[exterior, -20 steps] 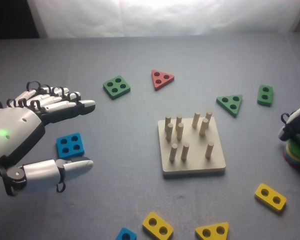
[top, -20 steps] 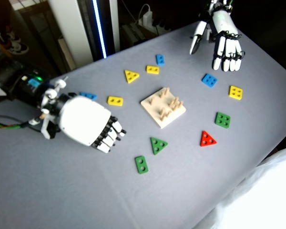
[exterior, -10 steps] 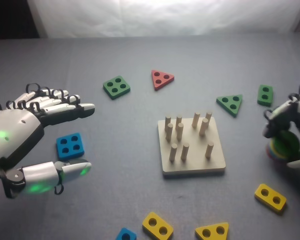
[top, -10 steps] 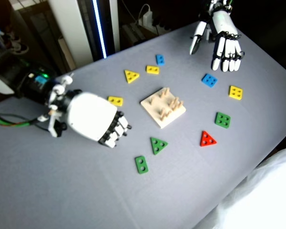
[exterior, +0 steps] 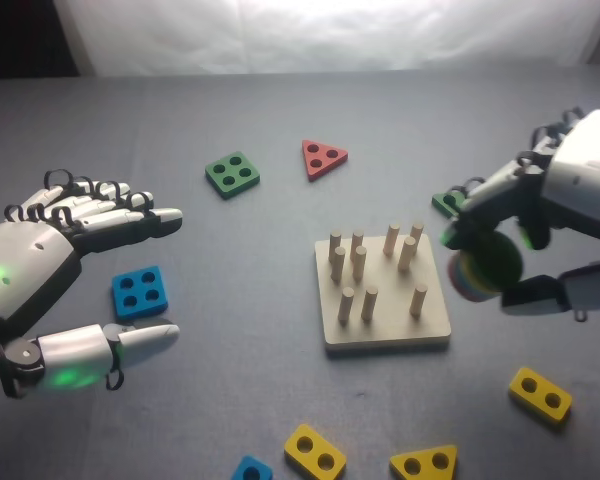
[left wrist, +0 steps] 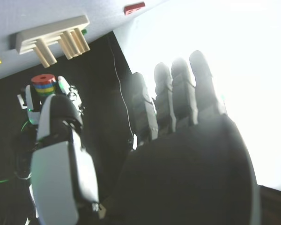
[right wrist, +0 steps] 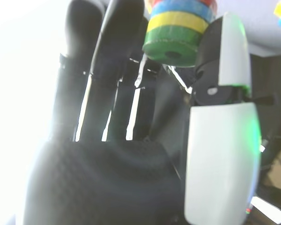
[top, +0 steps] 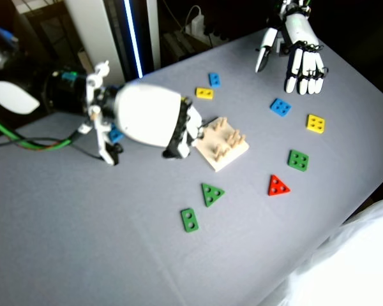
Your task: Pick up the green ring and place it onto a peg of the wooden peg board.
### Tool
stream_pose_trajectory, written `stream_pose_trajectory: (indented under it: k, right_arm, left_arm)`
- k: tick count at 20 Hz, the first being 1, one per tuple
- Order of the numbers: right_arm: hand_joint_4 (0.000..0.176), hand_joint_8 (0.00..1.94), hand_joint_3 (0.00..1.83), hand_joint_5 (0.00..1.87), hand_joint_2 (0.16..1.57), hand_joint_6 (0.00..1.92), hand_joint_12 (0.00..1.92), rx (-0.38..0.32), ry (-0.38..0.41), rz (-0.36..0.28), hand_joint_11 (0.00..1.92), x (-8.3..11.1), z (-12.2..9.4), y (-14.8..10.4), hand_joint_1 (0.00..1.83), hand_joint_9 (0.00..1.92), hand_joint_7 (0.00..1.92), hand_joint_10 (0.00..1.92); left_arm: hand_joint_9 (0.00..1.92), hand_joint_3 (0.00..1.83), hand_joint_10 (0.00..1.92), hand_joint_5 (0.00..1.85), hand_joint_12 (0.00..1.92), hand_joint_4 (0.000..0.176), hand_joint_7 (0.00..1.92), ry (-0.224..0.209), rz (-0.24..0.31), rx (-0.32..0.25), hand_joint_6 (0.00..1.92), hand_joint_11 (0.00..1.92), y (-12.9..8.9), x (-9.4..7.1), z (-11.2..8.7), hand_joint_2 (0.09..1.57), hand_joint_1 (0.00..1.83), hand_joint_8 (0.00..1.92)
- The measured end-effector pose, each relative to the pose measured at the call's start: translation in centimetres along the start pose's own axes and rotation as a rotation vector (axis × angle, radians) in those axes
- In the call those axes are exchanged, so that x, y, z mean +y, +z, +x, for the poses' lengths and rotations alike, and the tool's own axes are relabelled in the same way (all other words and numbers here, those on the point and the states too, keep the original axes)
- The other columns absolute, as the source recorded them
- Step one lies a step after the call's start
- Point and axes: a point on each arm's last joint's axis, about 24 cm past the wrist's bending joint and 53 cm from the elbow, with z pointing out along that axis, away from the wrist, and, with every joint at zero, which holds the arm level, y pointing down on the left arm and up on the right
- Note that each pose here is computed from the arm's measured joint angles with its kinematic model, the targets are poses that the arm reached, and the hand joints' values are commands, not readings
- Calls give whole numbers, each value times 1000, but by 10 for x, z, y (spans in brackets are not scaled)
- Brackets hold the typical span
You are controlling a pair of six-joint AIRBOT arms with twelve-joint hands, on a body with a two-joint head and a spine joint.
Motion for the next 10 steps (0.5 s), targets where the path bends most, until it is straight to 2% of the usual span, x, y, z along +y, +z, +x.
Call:
stream_pose_trajectory:
  k: [1,2,3,4,6,7,8,9,10]
  right_arm:
    - [0,884,1,1267,1029,269,1355,3,-2,-9,1090,2,2,2,1292,1183,1174,959]
    - [0,1079,0,1268,1058,201,1541,13,-1,-19,1081,4,6,6,1286,1169,1085,1133]
    - [0,1135,0,1270,1063,177,1622,25,-1,-24,1092,4,9,9,1285,1145,1060,1280]
    - [0,1032,0,1316,1043,125,1584,41,-3,-21,1131,3,14,13,1293,1159,1111,1250]
    - [0,888,1,1325,1024,122,1351,65,-20,-19,1063,3,20,20,1300,1166,1182,970]
    - [0,800,3,1329,1011,139,1304,73,-23,-16,1042,1,23,23,1302,1203,1223,856]
    - [0,1051,6,1315,1046,97,1425,87,-31,-9,1069,-1,27,25,1291,1188,1101,1056]
    - [0,1066,1,1276,1014,388,1516,100,-37,0,1098,-4,30,27,1226,1160,1059,1243]
    - [0,1096,1,1217,1021,547,1655,109,-42,6,1138,-6,33,28,1207,1152,1058,1468]
  left_arm:
    - [210,1,1,477,392,104,324,0,0,0,0,0,0,0,0,1058,609,0]
    - [218,0,3,487,404,100,331,0,0,0,2,0,0,0,0,1053,612,1]
    - [217,0,1,479,383,101,329,0,-1,0,0,0,0,0,0,1055,604,0]
    - [225,0,2,476,424,100,334,0,0,0,0,0,0,0,0,1054,589,1]
    - [240,0,4,493,478,92,348,-1,-1,0,4,0,0,0,0,1045,618,3]
    - [243,0,5,491,478,88,351,0,1,0,3,0,0,0,0,1047,621,4]
    - [235,0,1,494,449,85,345,0,2,1,1,0,0,0,0,1045,638,1]
    - [240,0,3,502,444,82,352,0,0,1,4,0,0,0,0,1037,667,3]
    - [243,0,4,505,445,76,355,0,0,0,5,0,0,0,0,1034,677,4]
